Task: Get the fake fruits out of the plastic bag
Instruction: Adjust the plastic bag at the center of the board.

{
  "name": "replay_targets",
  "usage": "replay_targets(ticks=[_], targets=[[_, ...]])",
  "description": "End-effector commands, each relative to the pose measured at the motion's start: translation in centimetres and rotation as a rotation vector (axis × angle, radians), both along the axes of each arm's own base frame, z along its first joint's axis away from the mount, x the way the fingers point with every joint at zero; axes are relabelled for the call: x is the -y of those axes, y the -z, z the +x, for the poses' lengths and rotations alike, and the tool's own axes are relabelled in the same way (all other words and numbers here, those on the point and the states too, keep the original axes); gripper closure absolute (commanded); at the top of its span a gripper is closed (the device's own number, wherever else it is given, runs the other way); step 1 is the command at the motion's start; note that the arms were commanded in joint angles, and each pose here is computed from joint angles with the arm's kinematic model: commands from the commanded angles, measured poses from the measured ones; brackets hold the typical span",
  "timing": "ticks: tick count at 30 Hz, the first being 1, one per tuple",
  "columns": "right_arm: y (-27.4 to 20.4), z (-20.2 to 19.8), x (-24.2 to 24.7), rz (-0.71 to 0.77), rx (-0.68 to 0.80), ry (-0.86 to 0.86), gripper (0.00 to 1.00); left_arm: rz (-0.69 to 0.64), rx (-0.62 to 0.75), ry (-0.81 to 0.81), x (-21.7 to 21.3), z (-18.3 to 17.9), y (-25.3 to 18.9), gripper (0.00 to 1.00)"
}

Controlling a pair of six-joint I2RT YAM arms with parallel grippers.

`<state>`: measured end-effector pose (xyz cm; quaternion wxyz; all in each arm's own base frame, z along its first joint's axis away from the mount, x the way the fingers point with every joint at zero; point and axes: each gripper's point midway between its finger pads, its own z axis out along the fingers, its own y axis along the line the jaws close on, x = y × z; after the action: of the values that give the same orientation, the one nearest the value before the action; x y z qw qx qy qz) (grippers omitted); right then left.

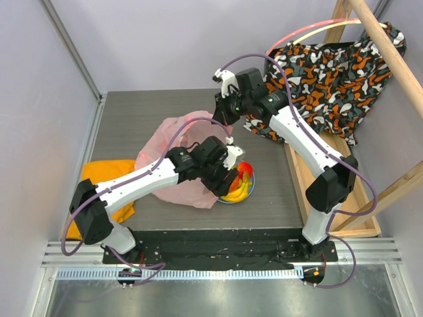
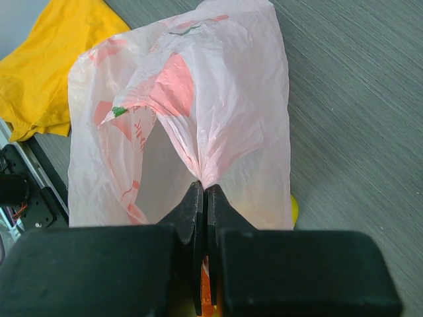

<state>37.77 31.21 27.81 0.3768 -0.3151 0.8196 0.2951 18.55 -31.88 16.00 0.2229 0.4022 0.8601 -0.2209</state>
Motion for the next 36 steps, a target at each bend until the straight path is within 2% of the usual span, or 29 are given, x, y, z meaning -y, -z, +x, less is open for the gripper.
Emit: replay_targets(ticks=[1, 2, 3, 8, 9, 12, 13, 16, 17, 19, 20, 22, 23, 24, 25, 26, 27, 28, 29, 32, 34, 36], targets=[[-3.1, 0.7, -0.1, 0.068, 0.062, 0.013, 0.99, -0.041, 0.009, 0.051, 1.8, 0.4, -0.5, 0.63], [-2.9, 1.0, -0.1, 0.064, 0.065, 0.017, 0.99, -0.034, 0.02, 0.054, 1.7, 0.8, -0.6, 0.76], [-2.9, 1.2, -0.2, 0.062, 0.069, 0.018, 0.99, -0.029, 0.045, 0.049, 1.2, 1.4, -1.5, 1.0], [-3.1, 5.1, 0.7, 0.053, 0.119, 0.091, 0.99, -0.002, 0.183, -0.173, -6.0, 8.4, -5.8, 1.0], [-3.3, 6.3, 1.3, 0.041, 0.141, 0.13, 0.99, -0.002, 0.213, -0.277, -9.2, 11.1, -7.5, 1.0], [-4.6, 9.5, 3.4, 0.033, 0.196, 0.225, 0.99, 0.016, 0.294, -0.435, -14.7, 14.3, -10.8, 1.0], [-5.1, 9.9, 3.9, 0.037, 0.205, 0.237, 0.99, -0.012, 0.336, -0.461, -15.3, 14.6, -12.7, 1.0], [-8.0, 8.8, 5.1, 0.045, 0.274, 0.23, 0.99, -0.049, 0.397, -0.502, -16.3, 14.3, -15.3, 1.0], [-7.0, 8.2, 5.4, 0.031, 0.252, 0.226, 0.99, -0.053, 0.442, -0.555, -17.5, 14.0, -16.6, 1.0], [-8.5, 5.6, 6.4, 0.049, 0.262, 0.222, 0.99, -0.064, 0.479, -0.564, -18.4, 12.9, -17.7, 1.0], [-5.9, 4.3, 6.8, 0.02, 0.205, 0.215, 0.99, -0.057, 0.5, -0.558, -19.2, 11.7, -17.9, 1.0], [-5.7, 1.6, 7.8, 0.017, 0.192, 0.201, 0.99, -0.032, 0.454, -0.535, -19.8, 9.8, -16.7, 1.0], [-2.7, 0.1, 8.0, -0.013, 0.116, 0.179, 0.99, -0.008, 0.432, -0.479, -20.1, 8.3, -15.3, 1.0], [-1.9, -0.8, 8.1, -0.017, 0.088, 0.164, 0.99, -0.051, 0.339, -0.372, -18.6, 6.0, -13.9, 1.0], [-2.2, -1.9, 8.3, -0.008, 0.085, 0.154, 0.99, -0.056, 0.301, -0.346, -18.4, 4.9, -12.7, 1.0], [-1.5, -2.6, 8.4, -0.007, 0.064, 0.139, 0.93, -0.04, 0.247, -0.357, -18.6, 4.1, -10.5, 1.0], [-2.1, -3.0, 8.3, 0.007, 0.075, 0.127, 0.87, -0.06, 0.234, -0.375, -18.8, 3.3, -10.2, 1.0], [-3.9, -3.2, 8.2, 0.025, 0.117, 0.114, 0.76, -0.067, 0.218, -0.37, -18.7, 2.9, -9.6, 1.0], [-5.2, -3.3, 8.1, 0.036, 0.15, 0.108, 0.59, -0.068, 0.214, -0.373, -18.9, 2.9, -9.3, 1.0], [-10.1, -3.9, 6.9, 0.064, 0.286, 0.04, 0.41, -0.07, 0.218, -0.38, -18.9, 3.1, -9.3, 1.0], [-12.5, -4.8, 5.8, 0.063, 0.381, -0.029, 0.39, -0.088, 0.219, -0.41, -19.0, 3.3, -9.8, 1.0], [-12.8, -6.9, 3.1, 0.063, 0.417, -0.122, 0.42, -0.109, 0.212, -0.448, -19.3, 3.6, -10.0, 1.0]])
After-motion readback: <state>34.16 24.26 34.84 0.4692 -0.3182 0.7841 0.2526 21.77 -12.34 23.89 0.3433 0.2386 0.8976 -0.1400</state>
